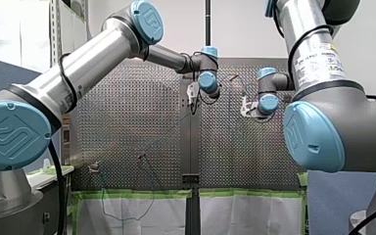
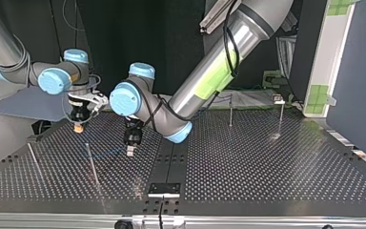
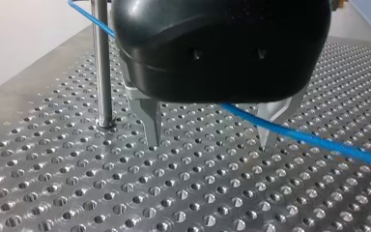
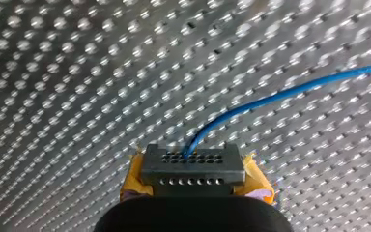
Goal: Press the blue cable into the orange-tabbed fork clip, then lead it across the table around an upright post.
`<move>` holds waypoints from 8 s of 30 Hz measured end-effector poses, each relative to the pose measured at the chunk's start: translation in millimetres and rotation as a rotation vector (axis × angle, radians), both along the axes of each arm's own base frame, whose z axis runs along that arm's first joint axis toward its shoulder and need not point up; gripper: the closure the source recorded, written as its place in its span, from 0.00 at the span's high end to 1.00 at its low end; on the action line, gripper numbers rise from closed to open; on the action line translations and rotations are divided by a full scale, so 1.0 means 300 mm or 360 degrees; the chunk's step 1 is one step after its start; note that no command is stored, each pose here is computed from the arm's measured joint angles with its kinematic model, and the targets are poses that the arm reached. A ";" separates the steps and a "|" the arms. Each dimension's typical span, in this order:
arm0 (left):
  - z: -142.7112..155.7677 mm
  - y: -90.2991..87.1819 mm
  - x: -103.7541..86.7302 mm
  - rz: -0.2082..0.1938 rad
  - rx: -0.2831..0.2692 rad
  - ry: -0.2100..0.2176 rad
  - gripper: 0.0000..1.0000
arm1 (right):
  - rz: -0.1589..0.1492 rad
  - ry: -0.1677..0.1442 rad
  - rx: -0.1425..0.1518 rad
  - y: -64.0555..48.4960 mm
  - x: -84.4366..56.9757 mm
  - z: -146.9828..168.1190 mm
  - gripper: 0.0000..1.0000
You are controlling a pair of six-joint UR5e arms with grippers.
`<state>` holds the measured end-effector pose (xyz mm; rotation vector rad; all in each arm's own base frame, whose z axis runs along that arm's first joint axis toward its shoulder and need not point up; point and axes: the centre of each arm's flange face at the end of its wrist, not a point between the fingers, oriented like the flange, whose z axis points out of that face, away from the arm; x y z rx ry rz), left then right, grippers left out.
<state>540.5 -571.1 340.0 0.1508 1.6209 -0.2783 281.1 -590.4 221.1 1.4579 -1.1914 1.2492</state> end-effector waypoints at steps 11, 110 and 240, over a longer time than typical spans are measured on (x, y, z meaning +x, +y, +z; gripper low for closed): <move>-0.006 -0.009 -0.021 -0.0015 0.0029 0.0028 0.97 | -0.0040 -0.0002 0.0011 0.050 -0.064 -0.122 0.00; -0.059 -0.012 -0.105 -0.0010 0.0177 0.0174 0.97 | -0.0435 0.0027 0.0270 0.173 -0.387 -1.255 0.00; 0.482 0.066 -0.307 -0.0156 -0.0017 0.0148 1.00 | -0.0354 0.0102 0.0355 0.162 -0.314 -1.290 0.00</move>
